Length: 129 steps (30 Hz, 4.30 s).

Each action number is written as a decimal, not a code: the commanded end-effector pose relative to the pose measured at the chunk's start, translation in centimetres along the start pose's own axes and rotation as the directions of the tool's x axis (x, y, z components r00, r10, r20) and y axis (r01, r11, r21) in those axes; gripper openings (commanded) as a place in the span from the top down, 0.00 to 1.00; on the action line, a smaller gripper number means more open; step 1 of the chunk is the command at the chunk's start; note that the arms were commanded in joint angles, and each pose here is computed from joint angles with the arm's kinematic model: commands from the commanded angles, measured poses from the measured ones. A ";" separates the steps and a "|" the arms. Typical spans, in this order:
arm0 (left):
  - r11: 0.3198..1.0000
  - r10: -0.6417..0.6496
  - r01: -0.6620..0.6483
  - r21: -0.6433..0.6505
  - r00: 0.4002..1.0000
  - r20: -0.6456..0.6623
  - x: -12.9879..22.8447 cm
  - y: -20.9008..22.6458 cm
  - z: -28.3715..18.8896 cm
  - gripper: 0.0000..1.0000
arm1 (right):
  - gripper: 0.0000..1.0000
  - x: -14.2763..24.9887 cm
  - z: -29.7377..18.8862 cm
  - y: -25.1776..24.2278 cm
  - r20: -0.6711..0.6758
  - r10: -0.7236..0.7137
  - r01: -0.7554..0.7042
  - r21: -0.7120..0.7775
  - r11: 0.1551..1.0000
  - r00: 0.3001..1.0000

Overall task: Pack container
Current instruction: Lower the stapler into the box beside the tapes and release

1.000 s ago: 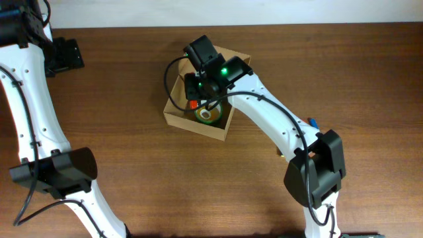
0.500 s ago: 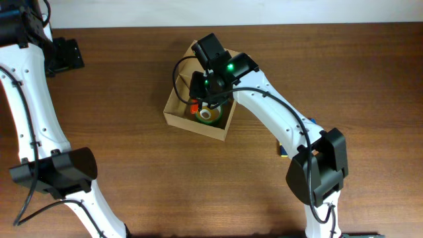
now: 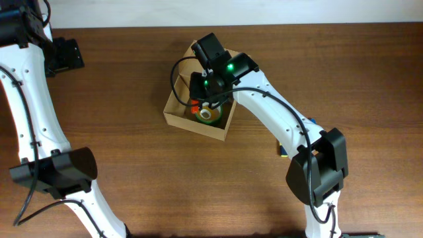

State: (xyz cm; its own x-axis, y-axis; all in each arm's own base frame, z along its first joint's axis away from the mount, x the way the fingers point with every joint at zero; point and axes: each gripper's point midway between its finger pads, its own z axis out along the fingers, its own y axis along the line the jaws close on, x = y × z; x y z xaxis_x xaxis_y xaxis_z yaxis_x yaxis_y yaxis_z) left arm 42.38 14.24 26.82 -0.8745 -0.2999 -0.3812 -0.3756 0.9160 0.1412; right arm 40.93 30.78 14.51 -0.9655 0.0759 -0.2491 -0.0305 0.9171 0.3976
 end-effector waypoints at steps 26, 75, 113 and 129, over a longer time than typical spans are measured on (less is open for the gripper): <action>1.000 0.000 0.000 0.011 1.000 0.031 -0.3 0.2 -1.1 0.01 | 0.96 -0.5 4.4 1.5 -0.084 0.021 -0.033 -0.146 0.989 0.996; 1.000 0.000 0.000 0.011 1.000 0.031 -0.3 0.2 -1.1 0.01 | 0.96 0.8 8.9 0.9 -0.071 -0.031 0.028 -0.044 0.999 0.997; 1.000 0.000 0.000 0.011 1.000 0.031 -0.3 0.2 -1.1 0.01 | 0.50 0.9 9.3 0.3 -0.080 -0.085 0.082 -0.038 0.996 0.993; 1.000 0.000 0.000 0.011 1.000 0.031 -0.3 0.2 -1.1 0.01 | 0.59 -3.7 3.9 0.8 0.077 -0.218 0.220 -0.012 0.976 0.973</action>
State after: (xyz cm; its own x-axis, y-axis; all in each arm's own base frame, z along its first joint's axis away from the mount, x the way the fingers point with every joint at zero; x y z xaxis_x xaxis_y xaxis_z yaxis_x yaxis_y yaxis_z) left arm 42.38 14.24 26.82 -0.8745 -0.2999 -0.3812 -0.3756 0.9160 0.1412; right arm 43.75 33.18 6.96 -0.9633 -0.0670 -0.2599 -0.1633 0.9147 0.3698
